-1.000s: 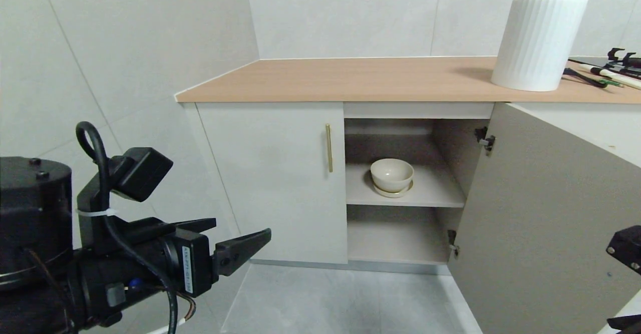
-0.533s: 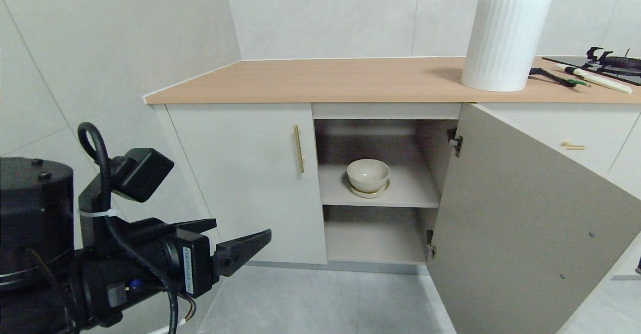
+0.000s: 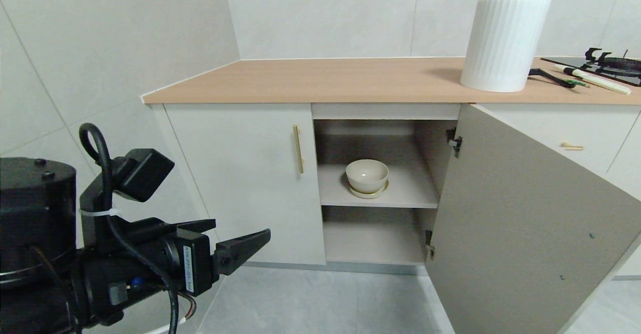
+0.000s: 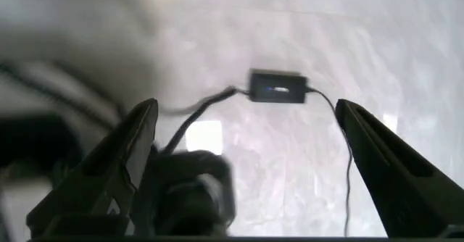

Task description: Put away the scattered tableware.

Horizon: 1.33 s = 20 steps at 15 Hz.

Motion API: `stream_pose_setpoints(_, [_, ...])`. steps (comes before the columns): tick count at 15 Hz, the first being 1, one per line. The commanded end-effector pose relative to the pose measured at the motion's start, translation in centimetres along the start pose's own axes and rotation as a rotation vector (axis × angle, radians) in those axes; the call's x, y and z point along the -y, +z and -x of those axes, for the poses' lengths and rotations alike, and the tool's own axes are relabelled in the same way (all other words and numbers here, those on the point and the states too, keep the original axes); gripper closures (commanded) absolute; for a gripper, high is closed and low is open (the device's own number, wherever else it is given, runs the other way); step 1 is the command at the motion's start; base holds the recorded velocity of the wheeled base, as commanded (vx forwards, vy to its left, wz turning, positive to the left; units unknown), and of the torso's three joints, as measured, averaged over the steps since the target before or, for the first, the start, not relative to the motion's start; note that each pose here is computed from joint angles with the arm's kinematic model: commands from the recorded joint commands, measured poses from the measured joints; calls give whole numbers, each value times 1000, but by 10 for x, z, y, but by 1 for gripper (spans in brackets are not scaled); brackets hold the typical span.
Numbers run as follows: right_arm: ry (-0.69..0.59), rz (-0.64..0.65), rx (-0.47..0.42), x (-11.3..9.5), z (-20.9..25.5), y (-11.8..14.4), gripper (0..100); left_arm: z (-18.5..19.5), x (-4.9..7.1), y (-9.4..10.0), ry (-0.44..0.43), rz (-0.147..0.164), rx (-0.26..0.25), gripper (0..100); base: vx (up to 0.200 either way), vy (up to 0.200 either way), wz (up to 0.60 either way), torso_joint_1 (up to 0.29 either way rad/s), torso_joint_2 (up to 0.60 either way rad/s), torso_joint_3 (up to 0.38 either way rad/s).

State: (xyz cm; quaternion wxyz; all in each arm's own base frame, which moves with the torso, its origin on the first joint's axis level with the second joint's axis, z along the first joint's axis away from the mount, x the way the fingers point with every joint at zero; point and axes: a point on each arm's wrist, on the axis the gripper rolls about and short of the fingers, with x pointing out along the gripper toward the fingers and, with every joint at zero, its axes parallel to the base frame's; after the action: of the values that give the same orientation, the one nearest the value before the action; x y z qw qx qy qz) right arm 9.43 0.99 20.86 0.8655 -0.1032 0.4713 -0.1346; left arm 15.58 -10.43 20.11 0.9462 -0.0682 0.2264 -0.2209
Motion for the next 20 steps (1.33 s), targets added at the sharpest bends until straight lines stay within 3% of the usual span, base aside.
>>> stream_pose_setpoints(1, [-94,-125,57,17,-5,15,0,-1,0,0,3,1,-3,0,0,0,0,0,0,0])
stream_pose_setpoints(4, [-138,-234,124,25,-21,35,0,-1,0,0,1,1,-1,0,0,0,0,0,0,0])
stream_pose_setpoints(9, [-114,-312,151,20,-56,57,0,0,0,0,0,1,2,0,0,0,0,0,0,0])
stream_pose_setpoints(20, [132,-248,185,-34,-45,52,0,1,0,1,-1,3,4,0,0,0,0,0,0,0])
